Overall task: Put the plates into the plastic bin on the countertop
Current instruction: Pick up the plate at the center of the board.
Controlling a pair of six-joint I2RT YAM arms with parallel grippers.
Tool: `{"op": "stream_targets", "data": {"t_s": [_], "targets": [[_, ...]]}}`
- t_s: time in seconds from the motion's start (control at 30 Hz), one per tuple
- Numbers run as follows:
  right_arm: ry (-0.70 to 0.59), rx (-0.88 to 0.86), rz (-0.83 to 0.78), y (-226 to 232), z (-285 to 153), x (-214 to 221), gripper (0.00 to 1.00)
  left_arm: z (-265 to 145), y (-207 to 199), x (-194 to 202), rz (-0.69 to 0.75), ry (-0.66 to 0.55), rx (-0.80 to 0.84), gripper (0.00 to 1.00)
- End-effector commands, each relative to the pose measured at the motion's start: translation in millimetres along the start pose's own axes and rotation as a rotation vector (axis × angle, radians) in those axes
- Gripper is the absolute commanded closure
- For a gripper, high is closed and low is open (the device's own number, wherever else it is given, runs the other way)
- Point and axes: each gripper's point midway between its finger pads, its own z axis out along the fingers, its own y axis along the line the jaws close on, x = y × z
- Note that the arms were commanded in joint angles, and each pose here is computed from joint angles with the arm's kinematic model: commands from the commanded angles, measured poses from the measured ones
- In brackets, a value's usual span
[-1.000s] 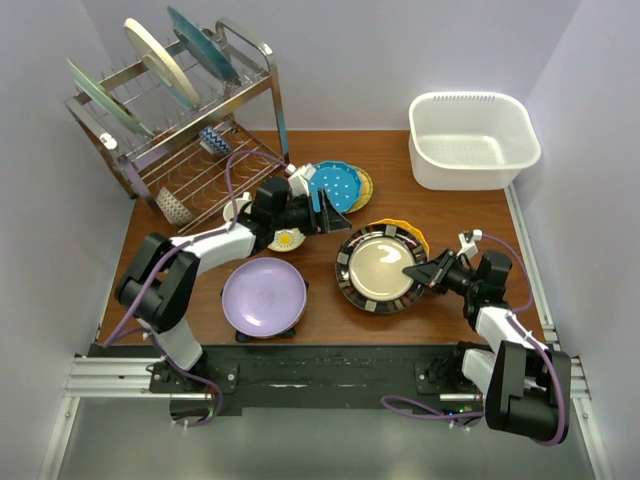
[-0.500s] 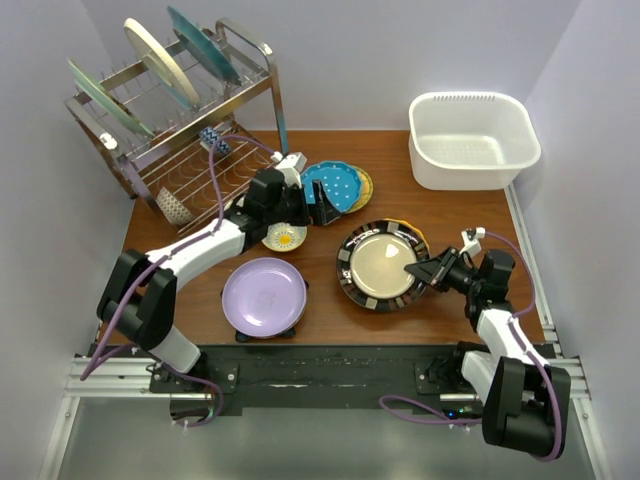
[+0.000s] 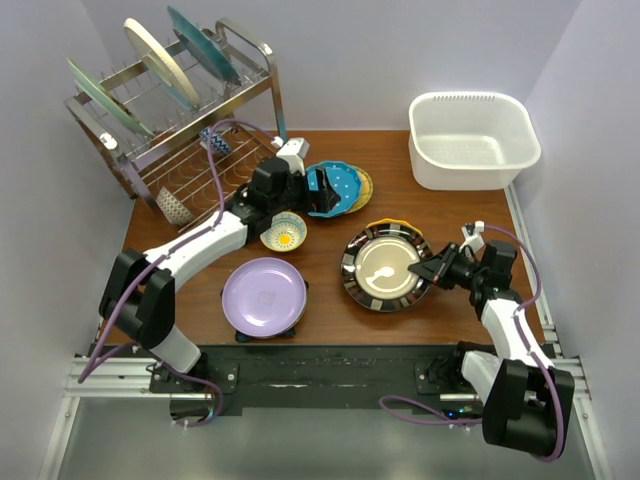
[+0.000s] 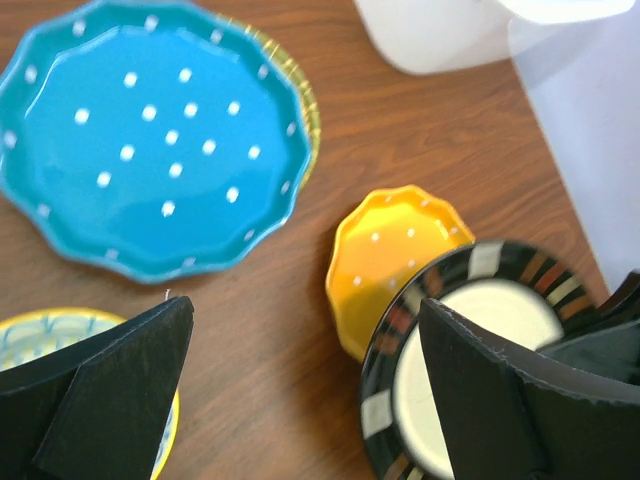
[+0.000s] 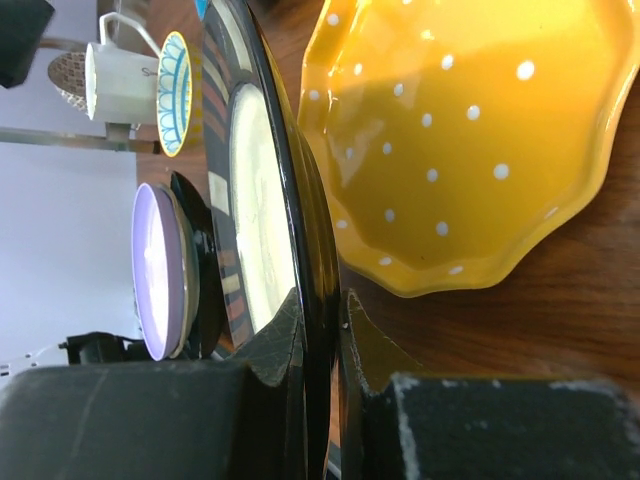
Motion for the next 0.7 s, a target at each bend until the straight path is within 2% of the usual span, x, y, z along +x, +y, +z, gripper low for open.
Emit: {"op": "stream_targets", "data": {"t_s": [0.0,0.07,0.13,0.3,0.47,0.67], "targets": [[-0.030,-0.113,-0.116,43.8,-3.9,-34.3,1.00,-21.4,7.9,-1.3,0.037,-0.037,-0.046,0.00],[-0.043,-0.106,-0.110,41.0,-0.3,-39.1,1.00,-22.8,12.7,-3.4,0.054,-0.049,-0.067,0.00],[-0.066,-0.104,-0.120,43.9,-1.9,-44.3,1.00,-20.1,18.2,4.2,0.063,-0.011,-0.089,0.00],[-0.127,-0.106,-0.143,58.3,-5.9,-64.9,1.00,-5.1,12.2,1.3,0.065,0.008,-0.061,0.00],[-0.239,-0.150,-0.126,85.2,-10.4,-102.1,1.00,6.3,5.9,14.5,0.047,0.051,-0.006,0.00],[-0.291,-0.152,-0.137,106.6,-6.3,-149.1,1.00,13.8,3.0,17.4,0.045,0.058,0.025,0.01]]}}
